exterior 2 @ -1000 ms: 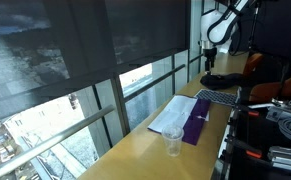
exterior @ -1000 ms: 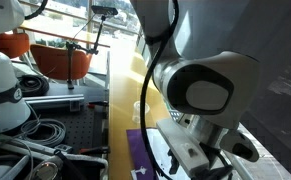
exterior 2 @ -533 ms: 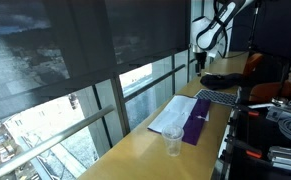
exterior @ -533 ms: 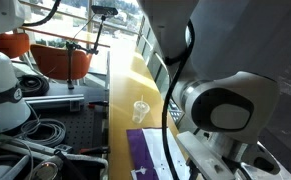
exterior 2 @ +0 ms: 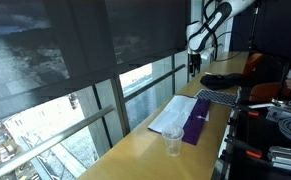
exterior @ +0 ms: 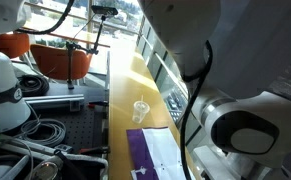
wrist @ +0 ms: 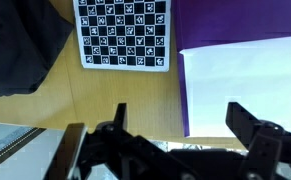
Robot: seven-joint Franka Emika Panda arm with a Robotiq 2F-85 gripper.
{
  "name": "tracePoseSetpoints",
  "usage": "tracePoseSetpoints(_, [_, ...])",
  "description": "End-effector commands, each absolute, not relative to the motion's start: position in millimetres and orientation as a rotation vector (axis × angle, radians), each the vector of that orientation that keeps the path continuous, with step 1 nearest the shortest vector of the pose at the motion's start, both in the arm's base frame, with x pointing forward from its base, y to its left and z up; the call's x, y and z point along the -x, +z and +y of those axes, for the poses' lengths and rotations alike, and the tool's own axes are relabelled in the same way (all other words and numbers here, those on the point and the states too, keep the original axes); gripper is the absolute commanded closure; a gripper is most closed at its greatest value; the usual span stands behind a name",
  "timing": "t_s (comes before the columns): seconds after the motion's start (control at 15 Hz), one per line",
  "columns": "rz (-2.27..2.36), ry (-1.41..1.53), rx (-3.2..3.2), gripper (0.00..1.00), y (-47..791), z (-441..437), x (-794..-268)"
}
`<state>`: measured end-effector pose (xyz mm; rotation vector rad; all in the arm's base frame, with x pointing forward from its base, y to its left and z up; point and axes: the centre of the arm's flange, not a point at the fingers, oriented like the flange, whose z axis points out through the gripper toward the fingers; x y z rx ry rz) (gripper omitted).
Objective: Close the purple file
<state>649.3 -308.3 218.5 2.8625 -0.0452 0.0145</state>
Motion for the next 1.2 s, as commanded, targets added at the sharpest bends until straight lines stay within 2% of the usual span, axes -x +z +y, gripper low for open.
tracePoseSetpoints(0.0, [-0.061,-0.024,-2.934,0.00,190.5,-337.3,-657.5])
tracePoseSetpoints(0.6, [0.215,-0.070,-3.074,0.00,170.2,-366.3,-644.2])
tracePoseSetpoints(1.13, [0.201,-0.068,-3.046,0.00,168.4,-359.9,-636.8])
